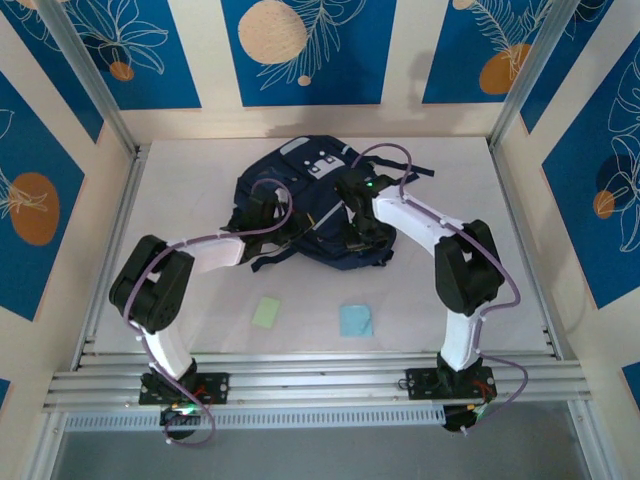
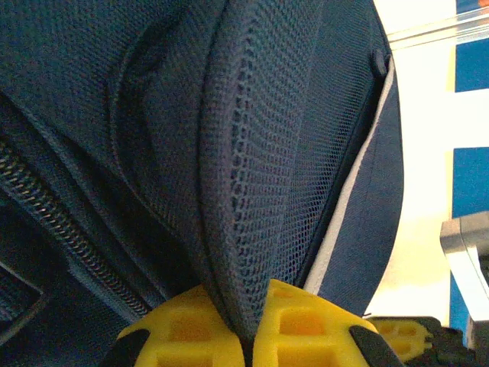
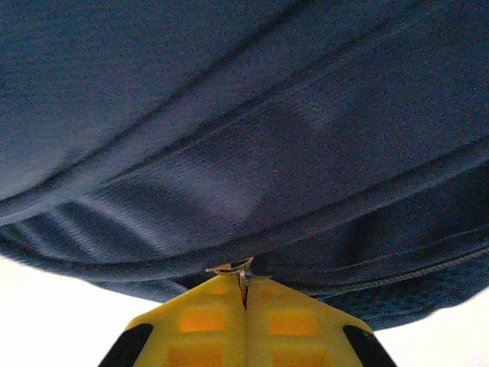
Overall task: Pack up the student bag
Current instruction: Zip the student bag at the top-center of the table.
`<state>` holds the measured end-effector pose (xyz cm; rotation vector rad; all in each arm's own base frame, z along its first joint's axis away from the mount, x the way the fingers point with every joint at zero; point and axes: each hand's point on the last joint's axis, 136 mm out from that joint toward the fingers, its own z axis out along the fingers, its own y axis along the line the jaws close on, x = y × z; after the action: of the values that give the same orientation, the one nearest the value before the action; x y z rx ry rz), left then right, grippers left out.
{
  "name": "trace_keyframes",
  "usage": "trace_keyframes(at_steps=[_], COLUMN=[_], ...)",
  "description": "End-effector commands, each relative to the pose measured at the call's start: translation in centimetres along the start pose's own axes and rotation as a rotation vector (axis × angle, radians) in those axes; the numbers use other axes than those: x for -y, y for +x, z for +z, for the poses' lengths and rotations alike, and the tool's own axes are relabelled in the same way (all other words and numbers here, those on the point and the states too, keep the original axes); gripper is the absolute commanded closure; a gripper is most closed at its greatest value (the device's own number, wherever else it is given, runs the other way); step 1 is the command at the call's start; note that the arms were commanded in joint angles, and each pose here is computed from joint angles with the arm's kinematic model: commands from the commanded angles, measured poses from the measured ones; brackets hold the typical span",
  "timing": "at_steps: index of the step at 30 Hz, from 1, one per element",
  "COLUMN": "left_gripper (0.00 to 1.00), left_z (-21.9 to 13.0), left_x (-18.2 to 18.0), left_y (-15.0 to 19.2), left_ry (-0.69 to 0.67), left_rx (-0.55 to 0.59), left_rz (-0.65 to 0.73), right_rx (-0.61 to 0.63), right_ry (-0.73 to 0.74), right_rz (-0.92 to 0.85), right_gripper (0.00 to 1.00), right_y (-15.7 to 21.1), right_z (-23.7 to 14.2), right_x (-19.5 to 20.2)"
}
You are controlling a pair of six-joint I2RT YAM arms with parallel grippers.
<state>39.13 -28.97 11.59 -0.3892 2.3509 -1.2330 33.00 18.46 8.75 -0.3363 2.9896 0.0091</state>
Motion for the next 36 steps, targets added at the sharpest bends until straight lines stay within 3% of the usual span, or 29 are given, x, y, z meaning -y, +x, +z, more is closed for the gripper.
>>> trace_keyframes(at_steps=[1, 4, 7, 13, 18, 23, 26, 28, 31, 36], left_gripper=[1.0, 1.0, 1.0, 1.0, 1.0, 0.98, 0.53, 0.32, 0.22, 0.2], left_z=[-2.1, -2.5, -3.0, -4.1, -4.7, -4.7, -5.0, -5.6, -7.2, -8.6], left_x=[2.0, 1.5, 0.4, -1.5, -2.1, -1.4, -1.1, -1.4, -1.9, -4.2], left_y=[-2.6, -2.7, -3.6, -7.6, -11.7, -14.4, -14.1, -13.2, -11.1, -5.9], left_ry=[0.058, 0.041, 0.011, -0.049, -0.118, -0.12, -0.114, -0.112, -0.09, -0.084], left_rx=[0.071, 0.058, 0.07, 0.129, 0.172, 0.188, 0.182, 0.18, 0.186, 0.192], left_rz=[0.056, 0.074, 0.083, 0.114, 0.185, 0.188, 0.161, 0.126, 0.055, -0.089], right_rx=[0.037, 0.107, 0.12, 0.131, 0.131, 0.17, 0.194, 0.206, 0.223, 0.252], right_ry=[0.194, 0.252, 0.198, -0.157, -0.34, -0.458, -0.506, -0.557, -0.611, -0.637], right_rz=[0.018, 0.03, 0.053, -0.144, -0.282, -0.32, -0.273, -0.238, -0.195, -0.128], right_gripper=[1.0, 1.0, 1.0, 1.0, 1.0, 1.0, 1.0, 1.0, 1.0, 1.0], right_y=[-0.5, -2.6, -3.4, -1.7, 0.6, -0.1, -1.7, -2.6, -3.9, -6.1], right_z=[-0.2, -0.1, -0.1, -0.3, -1.1, -2.2, -2.1, -2.1, -2.3, -2.0], right_x=[6.6, 9.7, 10.3, 1.8, -4.8, -9.8, -11.9, -13.6, -15.5, -16.7])
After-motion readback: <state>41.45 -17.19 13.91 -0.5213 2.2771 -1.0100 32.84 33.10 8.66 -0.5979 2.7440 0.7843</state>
